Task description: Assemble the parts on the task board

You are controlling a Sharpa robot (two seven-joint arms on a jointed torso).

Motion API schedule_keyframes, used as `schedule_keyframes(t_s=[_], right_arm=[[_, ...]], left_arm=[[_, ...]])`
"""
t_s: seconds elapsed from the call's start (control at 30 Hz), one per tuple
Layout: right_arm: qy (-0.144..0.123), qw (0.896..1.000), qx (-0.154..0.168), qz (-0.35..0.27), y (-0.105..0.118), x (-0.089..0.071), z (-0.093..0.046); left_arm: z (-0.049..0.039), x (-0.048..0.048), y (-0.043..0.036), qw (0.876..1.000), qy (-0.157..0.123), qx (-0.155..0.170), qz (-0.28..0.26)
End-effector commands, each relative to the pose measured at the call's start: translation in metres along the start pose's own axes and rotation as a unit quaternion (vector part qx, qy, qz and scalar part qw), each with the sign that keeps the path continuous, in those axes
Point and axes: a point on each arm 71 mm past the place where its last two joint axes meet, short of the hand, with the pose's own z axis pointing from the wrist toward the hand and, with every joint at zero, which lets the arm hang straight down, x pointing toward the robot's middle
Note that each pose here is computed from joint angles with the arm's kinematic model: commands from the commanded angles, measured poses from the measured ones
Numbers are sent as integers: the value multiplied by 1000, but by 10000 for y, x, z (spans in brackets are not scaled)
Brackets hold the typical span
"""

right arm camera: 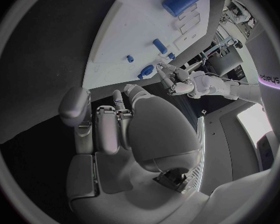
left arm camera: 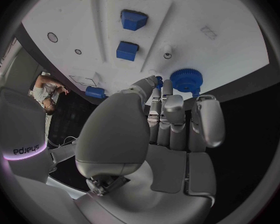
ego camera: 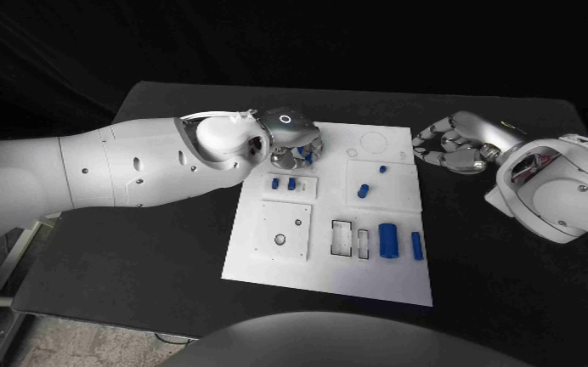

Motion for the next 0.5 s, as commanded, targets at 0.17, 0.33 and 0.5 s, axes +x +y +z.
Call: schedule_keyframes(t_s=[0.17,0.33,0.5], right_arm=[[5,1000,1,-1,-4,9,10],[6,1000,2,-1,-5,10,12],[3,1000,0,0,4,10,18]], left_arm=[[-118,-127,107,1000,9,-22,14],[-184,-121,154,999,23,-28,24],[-214,-70,164,998,42,-31,29]])
